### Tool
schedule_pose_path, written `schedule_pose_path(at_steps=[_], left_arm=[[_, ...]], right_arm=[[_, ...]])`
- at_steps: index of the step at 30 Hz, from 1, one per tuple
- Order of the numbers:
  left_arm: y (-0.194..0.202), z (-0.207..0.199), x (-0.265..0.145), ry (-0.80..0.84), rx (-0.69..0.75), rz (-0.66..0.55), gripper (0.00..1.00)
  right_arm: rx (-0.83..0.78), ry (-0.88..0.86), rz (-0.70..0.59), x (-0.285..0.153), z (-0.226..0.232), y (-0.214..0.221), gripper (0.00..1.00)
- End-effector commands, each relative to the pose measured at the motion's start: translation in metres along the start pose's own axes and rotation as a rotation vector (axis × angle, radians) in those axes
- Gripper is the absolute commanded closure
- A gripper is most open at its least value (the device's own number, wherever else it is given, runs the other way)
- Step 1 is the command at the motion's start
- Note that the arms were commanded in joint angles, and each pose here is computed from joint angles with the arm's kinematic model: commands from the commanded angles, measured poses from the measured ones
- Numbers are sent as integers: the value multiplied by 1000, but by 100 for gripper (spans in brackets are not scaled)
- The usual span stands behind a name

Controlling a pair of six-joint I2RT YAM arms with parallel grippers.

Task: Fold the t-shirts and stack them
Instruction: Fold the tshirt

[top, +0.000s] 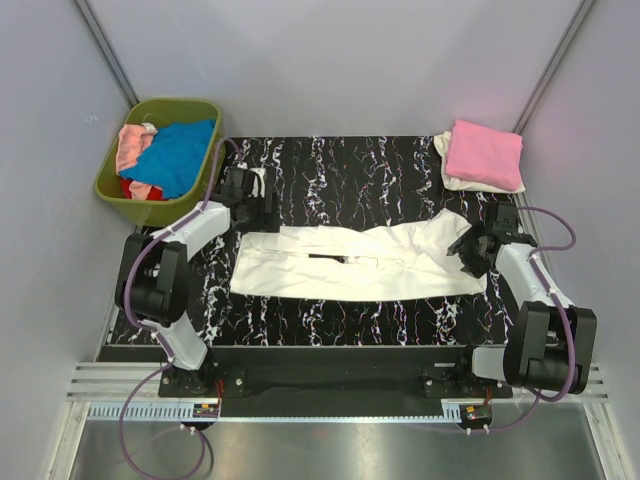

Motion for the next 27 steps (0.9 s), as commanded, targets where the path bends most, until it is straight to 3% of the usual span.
schedule_pose_path(at_steps=[1, 6, 8, 11, 13, 14, 19, 23, 24, 27], left_arm=[[-4, 5, 9, 18, -3, -43, 1], [0, 9, 12, 24, -12, -56, 1], [0, 8, 14, 39, -17, -54, 10], [3, 8, 16, 33, -28, -50, 12], [4, 8, 17, 40, -31, -51, 25], [5, 8, 17, 39, -30, -43, 45], [2, 10, 18, 29, -25, -32, 51], [-2, 13, 11, 21, -13, -27, 65], [-11, 14, 4, 20, -3, -50, 77], [-27, 15, -19, 17, 25, -93, 83]], right_arm=[[-36, -27, -22, 0, 10, -8, 41], [-42, -13, -17, 7, 8, -8, 41], [-38, -7, -10, 10, 7, -7, 41], [-40, -7, -10, 12, 8, -8, 41], [-42, -5, -10, 12, 7, -8, 41], [-40, -1, -13, 12, 6, -8, 41], [-43, 0, -14, 13, 6, -8, 41], [-41, 0, -14, 13, 6, -8, 42], [-43, -1, -15, 12, 6, -8, 42], [-40, -4, -19, 12, 6, -8, 42]])
Point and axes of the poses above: each gripper's point midway between its finger pads, its own x axis out along the fingers, its own z axis along the line the jaws close on, y = z × x, the point moved 3 cm from there along -x, back along the fingers, and after that the axes turned 14 degrees about x, right-handed, at the moved point
